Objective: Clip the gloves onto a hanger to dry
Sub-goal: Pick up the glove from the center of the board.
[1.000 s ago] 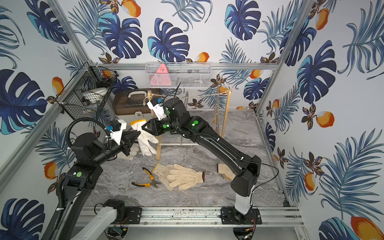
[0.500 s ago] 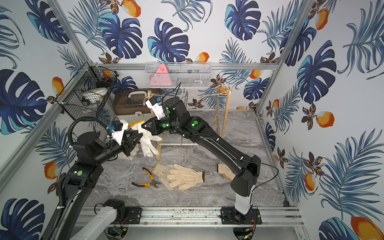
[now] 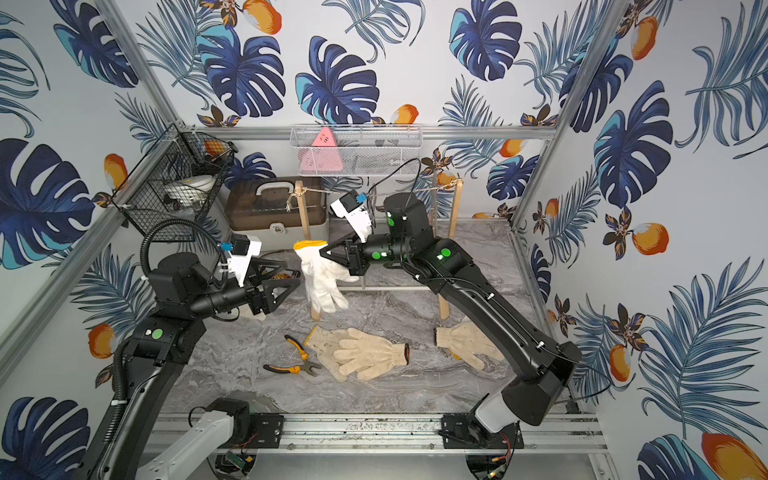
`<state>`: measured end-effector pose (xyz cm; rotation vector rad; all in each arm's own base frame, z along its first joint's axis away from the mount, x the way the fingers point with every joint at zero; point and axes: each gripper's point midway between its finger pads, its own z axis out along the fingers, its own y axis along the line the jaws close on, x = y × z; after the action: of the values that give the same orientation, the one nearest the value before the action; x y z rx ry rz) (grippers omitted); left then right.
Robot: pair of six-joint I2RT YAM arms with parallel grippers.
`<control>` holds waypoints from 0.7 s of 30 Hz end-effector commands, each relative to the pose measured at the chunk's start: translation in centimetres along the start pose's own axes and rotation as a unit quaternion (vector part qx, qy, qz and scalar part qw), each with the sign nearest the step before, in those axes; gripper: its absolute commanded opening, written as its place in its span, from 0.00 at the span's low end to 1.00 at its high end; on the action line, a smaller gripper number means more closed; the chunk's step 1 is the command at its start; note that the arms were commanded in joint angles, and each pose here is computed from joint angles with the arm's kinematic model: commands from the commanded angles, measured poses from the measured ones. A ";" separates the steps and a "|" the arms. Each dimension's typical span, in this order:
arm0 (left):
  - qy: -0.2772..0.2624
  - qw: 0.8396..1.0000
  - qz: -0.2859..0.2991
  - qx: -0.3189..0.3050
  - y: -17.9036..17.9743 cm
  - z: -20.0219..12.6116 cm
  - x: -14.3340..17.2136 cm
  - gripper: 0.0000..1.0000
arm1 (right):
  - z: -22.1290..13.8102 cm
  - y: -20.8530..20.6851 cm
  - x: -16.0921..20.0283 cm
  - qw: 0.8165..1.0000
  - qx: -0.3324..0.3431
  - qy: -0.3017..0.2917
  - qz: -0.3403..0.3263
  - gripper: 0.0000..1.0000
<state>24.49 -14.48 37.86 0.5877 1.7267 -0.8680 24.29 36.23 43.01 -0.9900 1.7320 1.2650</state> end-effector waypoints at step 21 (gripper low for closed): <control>0.032 0.999 -0.010 0.009 1.3 8.8 0.4 0.77 | -14.2 3.2 3.8 0.996 0.032 -0.005 -0.081 0.00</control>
<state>29.31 -19.94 35.69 0.6098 1.8143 -0.9947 19.03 23.43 44.38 -1.0375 1.6151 1.1111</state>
